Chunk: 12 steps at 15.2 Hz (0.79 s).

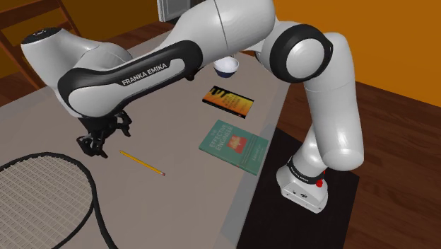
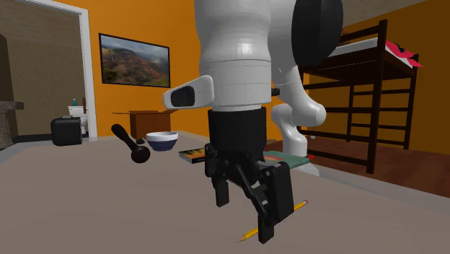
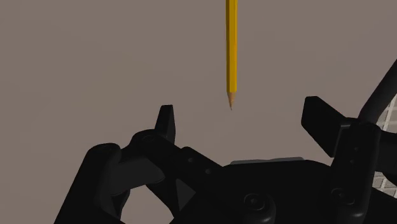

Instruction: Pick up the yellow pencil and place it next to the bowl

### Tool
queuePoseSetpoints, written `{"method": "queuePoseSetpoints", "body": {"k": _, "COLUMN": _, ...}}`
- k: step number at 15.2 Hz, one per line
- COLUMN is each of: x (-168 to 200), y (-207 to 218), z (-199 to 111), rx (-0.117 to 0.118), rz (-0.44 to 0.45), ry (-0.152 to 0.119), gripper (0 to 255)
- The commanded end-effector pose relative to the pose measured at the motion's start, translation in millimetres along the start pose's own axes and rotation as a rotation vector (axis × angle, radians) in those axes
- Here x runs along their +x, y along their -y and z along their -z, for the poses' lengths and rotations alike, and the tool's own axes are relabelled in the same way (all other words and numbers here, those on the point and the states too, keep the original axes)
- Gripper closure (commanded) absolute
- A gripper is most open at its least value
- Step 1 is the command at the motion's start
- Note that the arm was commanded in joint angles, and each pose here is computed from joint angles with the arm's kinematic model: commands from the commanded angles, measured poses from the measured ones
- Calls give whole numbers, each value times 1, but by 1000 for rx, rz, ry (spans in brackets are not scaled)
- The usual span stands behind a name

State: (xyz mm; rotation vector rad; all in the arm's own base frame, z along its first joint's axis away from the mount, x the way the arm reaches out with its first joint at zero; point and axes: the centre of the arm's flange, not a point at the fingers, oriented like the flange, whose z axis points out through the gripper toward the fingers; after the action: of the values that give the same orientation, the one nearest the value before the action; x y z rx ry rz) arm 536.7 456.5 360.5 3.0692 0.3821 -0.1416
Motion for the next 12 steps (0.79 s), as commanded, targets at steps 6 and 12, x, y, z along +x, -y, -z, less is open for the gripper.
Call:
{"method": "queuePoseSetpoints", "body": {"k": 6, "x": -1, "y": 1, "z": -25, "rx": 0, "rz": 0, "ry": 0, "gripper": 0}}
{"method": "queuePoseSetpoints", "body": {"k": 12, "x": -1, "y": 1, "z": -25, "rx": 0, "rz": 0, "ry": 0, "gripper": 255}}
